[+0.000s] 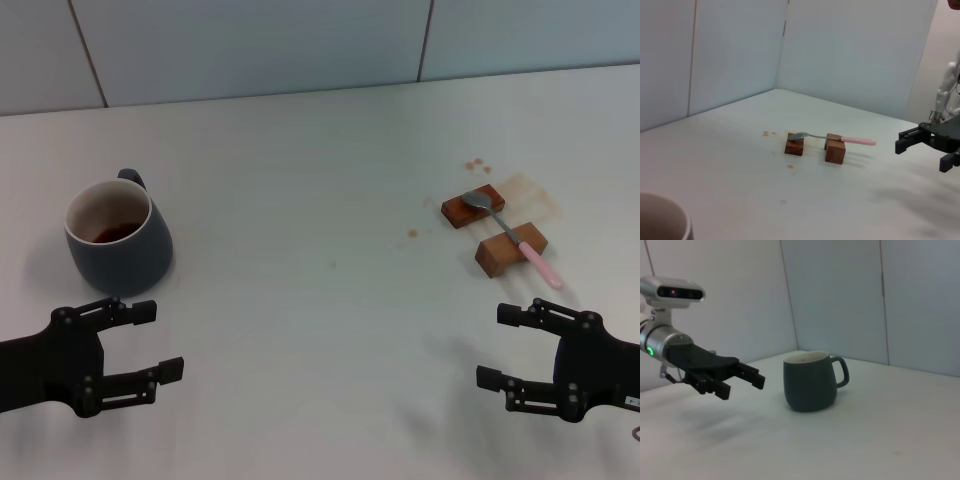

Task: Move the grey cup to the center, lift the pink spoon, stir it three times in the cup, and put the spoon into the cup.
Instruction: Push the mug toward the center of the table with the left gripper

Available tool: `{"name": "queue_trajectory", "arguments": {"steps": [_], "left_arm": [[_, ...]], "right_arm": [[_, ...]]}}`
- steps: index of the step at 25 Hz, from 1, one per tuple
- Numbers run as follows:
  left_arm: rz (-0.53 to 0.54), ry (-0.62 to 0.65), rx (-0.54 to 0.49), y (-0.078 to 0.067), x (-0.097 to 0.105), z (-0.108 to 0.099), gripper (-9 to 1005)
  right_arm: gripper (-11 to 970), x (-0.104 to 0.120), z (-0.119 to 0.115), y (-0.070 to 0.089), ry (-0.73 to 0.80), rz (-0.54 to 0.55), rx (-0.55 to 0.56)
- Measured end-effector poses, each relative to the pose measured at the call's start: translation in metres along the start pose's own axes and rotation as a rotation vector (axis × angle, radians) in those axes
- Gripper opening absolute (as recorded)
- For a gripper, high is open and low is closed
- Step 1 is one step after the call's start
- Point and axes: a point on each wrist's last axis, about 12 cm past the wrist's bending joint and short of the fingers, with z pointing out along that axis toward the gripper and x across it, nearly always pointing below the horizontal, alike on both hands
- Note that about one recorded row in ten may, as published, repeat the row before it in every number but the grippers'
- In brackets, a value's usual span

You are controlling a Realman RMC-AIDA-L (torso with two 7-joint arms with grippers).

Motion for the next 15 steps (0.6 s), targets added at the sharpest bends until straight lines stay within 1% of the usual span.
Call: {"name": "queue_trajectory", "arguments": {"steps": [15], "left_arm": [[0.003,-0.01,0.005,-0.0007,-0.0013,0.0032,803]], "right_arm": [[835,-0.0003,0.0035,-0.002,0.009,-0.005,0.001]]}}
